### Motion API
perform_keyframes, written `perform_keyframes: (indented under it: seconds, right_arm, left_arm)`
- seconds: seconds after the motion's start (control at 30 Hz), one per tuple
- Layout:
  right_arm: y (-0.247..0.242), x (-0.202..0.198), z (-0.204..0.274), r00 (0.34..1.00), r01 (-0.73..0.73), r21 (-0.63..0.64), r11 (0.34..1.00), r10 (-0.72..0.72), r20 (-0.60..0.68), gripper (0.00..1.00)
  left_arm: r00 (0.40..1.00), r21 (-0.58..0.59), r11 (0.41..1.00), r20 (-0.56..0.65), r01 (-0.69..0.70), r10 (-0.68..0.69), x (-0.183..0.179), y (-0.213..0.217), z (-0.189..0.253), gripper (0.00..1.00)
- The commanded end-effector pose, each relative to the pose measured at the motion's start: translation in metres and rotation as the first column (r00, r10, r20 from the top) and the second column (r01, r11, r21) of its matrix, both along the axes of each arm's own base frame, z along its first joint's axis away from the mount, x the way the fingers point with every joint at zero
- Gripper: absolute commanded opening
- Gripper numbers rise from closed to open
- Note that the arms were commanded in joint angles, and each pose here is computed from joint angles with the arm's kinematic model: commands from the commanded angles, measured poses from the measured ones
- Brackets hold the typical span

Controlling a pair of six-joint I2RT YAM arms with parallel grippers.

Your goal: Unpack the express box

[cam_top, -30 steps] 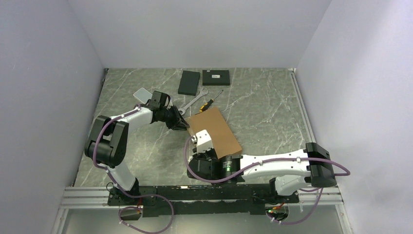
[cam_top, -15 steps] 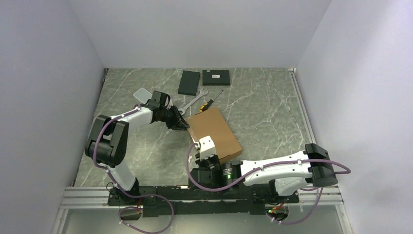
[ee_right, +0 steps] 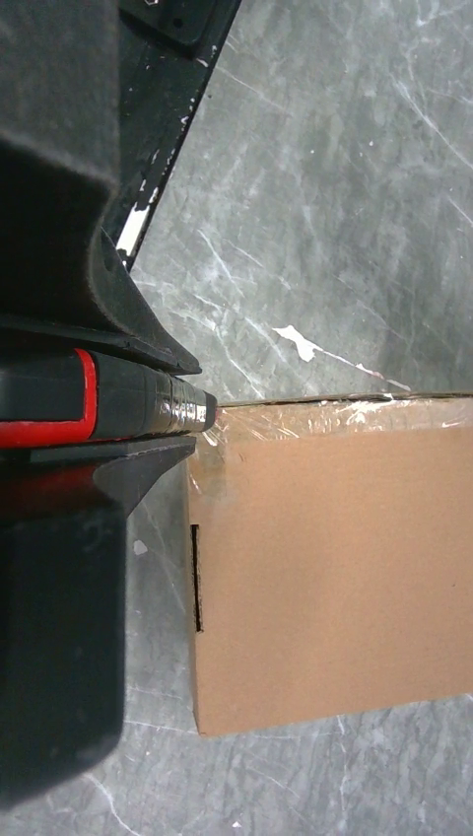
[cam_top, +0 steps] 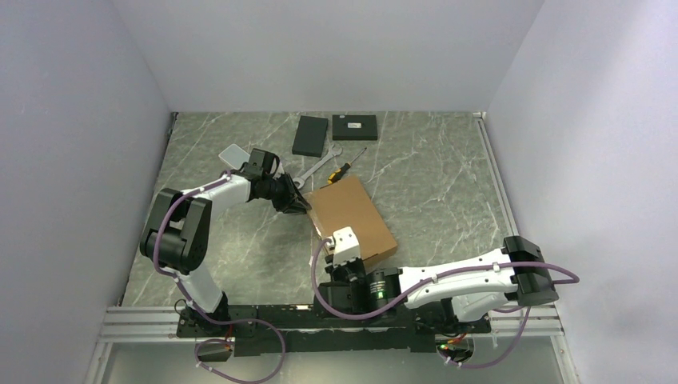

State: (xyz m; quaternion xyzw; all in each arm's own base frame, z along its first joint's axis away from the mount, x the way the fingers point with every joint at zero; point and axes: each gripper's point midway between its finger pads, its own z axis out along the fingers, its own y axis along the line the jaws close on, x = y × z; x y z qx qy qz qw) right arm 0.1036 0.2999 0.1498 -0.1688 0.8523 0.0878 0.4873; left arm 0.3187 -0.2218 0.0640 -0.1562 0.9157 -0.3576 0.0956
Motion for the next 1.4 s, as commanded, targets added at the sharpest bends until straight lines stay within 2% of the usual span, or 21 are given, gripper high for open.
perform_keyframes:
  seconds: [0.0, 0.1, 0.23, 0.4, 0.5, 0.67, 0.77, 0.93, 1.1, 1.23, 1.37]
  right_arm:
    - [-0.017, -0.025, -0.013, 0.994, -0.067, -0.059, 0.996, 0.062, -0.088, 0.00]
    - [-0.015, -0.024, -0.010, 0.996, -0.071, -0.053, 0.996, 0.067, -0.066, 0.00]
    - [-0.006, -0.009, 0.016, 0.998, -0.050, -0.044, 0.998, 0.052, 0.042, 0.00]
    - [0.010, 0.032, 0.058, 0.990, -0.035, 0.050, 0.998, 0.027, 0.141, 0.00]
    - [0.021, 0.053, 0.078, 0.983, -0.086, 0.124, 0.989, 0.064, 0.170, 0.00]
    - [0.027, 0.079, 0.099, 0.972, -0.093, 0.113, 0.989, 0.066, 0.228, 0.00]
    - [0.027, 0.088, 0.123, 0.957, -0.073, 0.084, 0.994, 0.046, 0.287, 0.00]
    - [-0.019, 0.105, 0.140, 0.945, 0.074, 0.062, 0.995, -0.090, 0.314, 0.00]
    - [-0.102, 0.114, 0.109, 0.922, 0.296, 0.004, 0.955, -0.287, 0.260, 0.00]
    - [-0.158, 0.108, 0.083, 0.890, 0.431, 0.009, 0.902, -0.427, 0.159, 0.00]
    - [-0.191, 0.101, 0.058, 0.844, 0.535, 0.019, 0.845, -0.535, 0.040, 0.00]
  left_arm:
    - [0.994, 0.265, 0.959, 0.034, -0.105, 0.099, 0.018, 0.049, -0.050, 0.23]
    - [0.995, 0.260, 0.960, 0.035, -0.101, 0.095, 0.019, 0.048, -0.049, 0.23]
    - [0.997, 0.224, 0.971, 0.037, -0.078, 0.072, 0.017, 0.041, -0.047, 0.23]
    - [0.997, 0.215, 0.975, 0.059, -0.051, 0.039, 0.010, 0.036, -0.043, 0.23]
    - [0.997, 0.221, 0.975, 0.080, -0.026, 0.008, 0.004, 0.031, -0.038, 0.24]
    - [0.989, 0.226, 0.974, 0.136, 0.027, -0.059, -0.004, 0.021, -0.024, 0.31]
    - [0.983, 0.197, 0.979, 0.164, 0.052, -0.085, -0.008, 0.017, -0.011, 0.42]
    - [0.948, 0.160, 0.980, 0.274, 0.119, -0.160, -0.008, 0.013, 0.039, 0.61]
    - [0.878, 0.112, 0.984, 0.445, 0.137, -0.173, 0.002, 0.020, 0.107, 0.76]
    - [0.840, 0.069, 0.987, 0.519, 0.145, -0.160, 0.020, 0.021, 0.133, 0.80]
    - [0.868, 0.010, 0.982, 0.466, 0.191, -0.173, 0.043, 0.005, 0.121, 0.76]
